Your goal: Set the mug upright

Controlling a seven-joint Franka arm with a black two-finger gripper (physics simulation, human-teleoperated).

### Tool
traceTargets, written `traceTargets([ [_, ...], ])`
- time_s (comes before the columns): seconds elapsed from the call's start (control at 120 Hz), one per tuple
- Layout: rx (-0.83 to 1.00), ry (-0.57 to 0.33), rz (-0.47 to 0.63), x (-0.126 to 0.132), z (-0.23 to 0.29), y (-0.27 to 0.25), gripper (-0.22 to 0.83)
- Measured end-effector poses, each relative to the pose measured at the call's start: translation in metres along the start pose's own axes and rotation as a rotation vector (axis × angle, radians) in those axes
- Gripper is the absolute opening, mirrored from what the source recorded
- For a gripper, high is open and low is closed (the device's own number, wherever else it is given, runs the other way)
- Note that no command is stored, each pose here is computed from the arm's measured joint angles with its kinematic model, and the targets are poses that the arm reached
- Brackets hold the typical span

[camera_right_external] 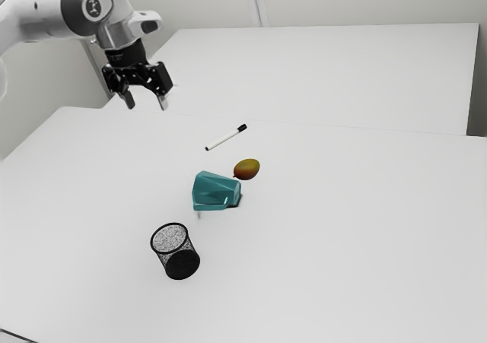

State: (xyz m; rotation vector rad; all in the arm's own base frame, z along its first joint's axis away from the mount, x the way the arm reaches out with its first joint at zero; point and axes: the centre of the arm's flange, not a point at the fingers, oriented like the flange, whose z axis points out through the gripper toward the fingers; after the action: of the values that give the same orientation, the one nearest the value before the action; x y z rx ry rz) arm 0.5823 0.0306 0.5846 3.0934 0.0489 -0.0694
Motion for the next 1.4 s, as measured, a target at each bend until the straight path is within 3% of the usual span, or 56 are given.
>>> traceTargets([
  [0.133, -0.077, -0.006, -0.043, 0.005, 0.012, -0.036, 0.59],
  [0.425, -0.297, 0.022, -0.044, 0.015, 0.075, -0.062, 0.59],
  [1.0, -0.609, 0.180, -0.063, 0.007, 0.166, -0.077, 0.59],
  [1.4, -0.716, 0.155, -0.095, 0.005, 0.233, -0.095, 0.59],
])
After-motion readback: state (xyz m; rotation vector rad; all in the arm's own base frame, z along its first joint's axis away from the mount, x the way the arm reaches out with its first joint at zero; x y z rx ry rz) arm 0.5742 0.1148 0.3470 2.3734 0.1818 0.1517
